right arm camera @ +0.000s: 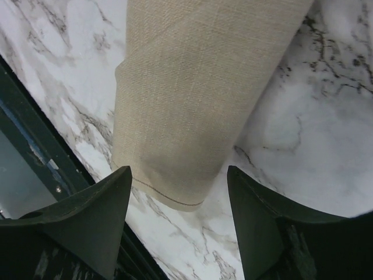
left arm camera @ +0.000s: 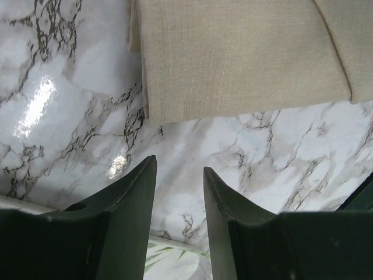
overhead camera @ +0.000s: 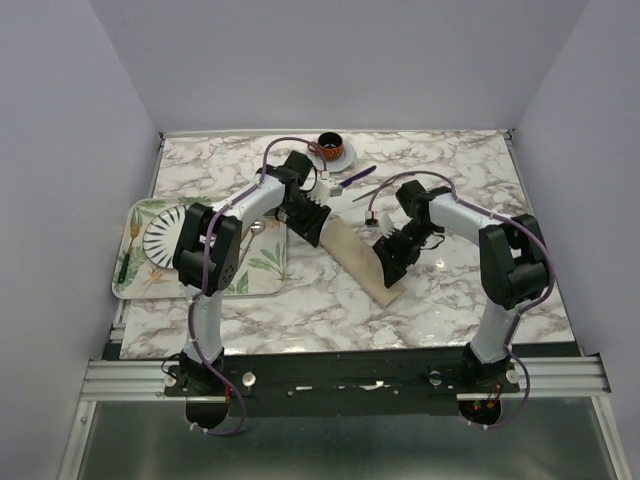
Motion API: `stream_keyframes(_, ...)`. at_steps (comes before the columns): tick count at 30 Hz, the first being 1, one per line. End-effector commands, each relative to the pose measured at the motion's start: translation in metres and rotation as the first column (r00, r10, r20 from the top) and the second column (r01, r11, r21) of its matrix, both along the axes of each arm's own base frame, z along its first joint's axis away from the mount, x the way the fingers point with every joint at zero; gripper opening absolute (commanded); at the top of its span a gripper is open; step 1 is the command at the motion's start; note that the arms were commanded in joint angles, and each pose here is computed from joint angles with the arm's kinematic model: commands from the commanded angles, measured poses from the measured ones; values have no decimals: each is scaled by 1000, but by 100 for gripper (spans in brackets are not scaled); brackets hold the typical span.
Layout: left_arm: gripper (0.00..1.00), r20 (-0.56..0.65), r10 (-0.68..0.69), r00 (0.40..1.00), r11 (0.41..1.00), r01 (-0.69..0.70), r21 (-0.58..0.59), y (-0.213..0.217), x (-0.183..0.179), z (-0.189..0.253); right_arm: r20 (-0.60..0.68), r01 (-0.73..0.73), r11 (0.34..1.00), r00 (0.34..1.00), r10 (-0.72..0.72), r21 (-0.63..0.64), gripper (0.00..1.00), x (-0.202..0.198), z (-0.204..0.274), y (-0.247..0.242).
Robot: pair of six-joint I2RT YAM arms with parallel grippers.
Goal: Fold the napkin into a case and place the utensils inside
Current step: Rotate the smaller rectangle-folded napkin at the center of the board.
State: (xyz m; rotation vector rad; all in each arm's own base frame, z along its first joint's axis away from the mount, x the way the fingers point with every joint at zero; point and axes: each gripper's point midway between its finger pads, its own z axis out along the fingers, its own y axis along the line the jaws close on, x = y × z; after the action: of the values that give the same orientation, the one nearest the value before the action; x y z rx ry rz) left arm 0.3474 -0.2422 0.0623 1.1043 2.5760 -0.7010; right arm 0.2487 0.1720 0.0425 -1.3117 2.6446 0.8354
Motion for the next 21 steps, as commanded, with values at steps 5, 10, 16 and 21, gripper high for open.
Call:
stream_keyframes(5, 47, -15, 118, 993, 990, -118, -71, 28, -11, 25, -193, -103, 983, 972, 132, 154, 73, -72, -2, 35)
stream_keyframes(10, 47, -20, 115, 993, 992, -116, -55, 40, -20, 23, -205, -198, 960, 949, 238, 198, 74, -98, 5, 70)
stream_keyframes(16, 46, -48, 95, 994, 993, -98, -64, 35, -18, 20, -254, -199, 952, 932, 257, 233, 75, -112, 12, 88)
stream_keyframes(21, 46, -35, 58, 998, 996, -60, -66, 30, -21, 16, -196, -182, 956, 954, 228, 229, 77, -107, 33, 83)
